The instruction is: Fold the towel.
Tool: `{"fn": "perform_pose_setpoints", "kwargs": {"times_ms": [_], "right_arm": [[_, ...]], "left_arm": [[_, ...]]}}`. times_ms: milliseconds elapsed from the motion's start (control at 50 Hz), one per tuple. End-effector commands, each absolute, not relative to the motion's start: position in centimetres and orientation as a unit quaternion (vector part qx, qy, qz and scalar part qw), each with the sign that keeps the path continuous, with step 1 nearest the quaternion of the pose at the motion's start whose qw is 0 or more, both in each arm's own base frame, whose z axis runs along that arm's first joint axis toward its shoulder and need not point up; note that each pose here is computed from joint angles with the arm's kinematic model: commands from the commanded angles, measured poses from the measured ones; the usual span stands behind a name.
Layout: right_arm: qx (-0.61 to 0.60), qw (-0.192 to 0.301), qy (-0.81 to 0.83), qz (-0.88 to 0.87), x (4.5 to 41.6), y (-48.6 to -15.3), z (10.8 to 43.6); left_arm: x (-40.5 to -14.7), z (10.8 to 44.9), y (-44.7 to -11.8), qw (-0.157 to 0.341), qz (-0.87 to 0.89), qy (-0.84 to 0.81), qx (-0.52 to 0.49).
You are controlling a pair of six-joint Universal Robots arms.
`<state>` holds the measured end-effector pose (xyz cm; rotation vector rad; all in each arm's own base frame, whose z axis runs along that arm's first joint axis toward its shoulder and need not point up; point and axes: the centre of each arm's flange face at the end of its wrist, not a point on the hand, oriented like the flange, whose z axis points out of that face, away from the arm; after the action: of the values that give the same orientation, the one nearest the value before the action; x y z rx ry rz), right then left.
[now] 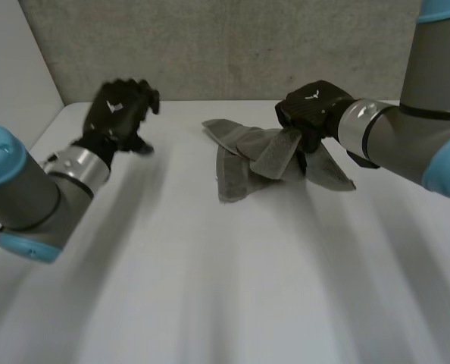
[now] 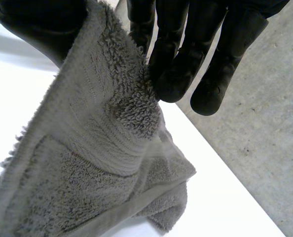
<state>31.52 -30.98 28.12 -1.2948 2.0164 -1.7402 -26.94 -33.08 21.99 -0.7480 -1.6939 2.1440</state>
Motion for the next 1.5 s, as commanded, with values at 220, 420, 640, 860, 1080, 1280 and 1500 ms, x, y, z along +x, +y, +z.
{"fn": "perform_pose_setpoints", "kwargs": {"times_ms": [220,420,640,860,1080,1280,1500], "right_arm": [[-0.414,0.084,0.640,-0.642,29.6,-27.2,33.4],[-0.363,0.128,0.590,-0.710,27.8,-23.3,40.5],[-0.336,0.159,0.563,-0.738,26.8,-20.8,43.7],[-0.324,0.158,0.550,-0.753,26.5,-20.2,44.8],[-0.325,0.148,0.566,-0.743,26.5,-21.7,43.6],[-0.330,0.110,0.623,-0.701,25.5,-25.9,40.2],[-0.375,0.058,0.636,-0.672,24.6,-25.0,40.6]], "left_arm": [[-31.0,17.4,-31.2,0.185,0.708,-0.610,-0.303],[-33.2,15.8,-31.8,0.184,0.707,-0.615,-0.297],[-35.9,13.1,-31.0,0.207,0.681,-0.630,-0.312],[-36.3,11.5,-30.1,0.248,0.624,-0.684,-0.285],[-33.1,15.5,-33.4,0.197,0.664,-0.690,-0.212],[-27.9,24.9,-35.7,0.156,0.736,-0.642,-0.151],[-24.2,35.9,-30.9,0.171,0.787,-0.565,-0.176]]}}
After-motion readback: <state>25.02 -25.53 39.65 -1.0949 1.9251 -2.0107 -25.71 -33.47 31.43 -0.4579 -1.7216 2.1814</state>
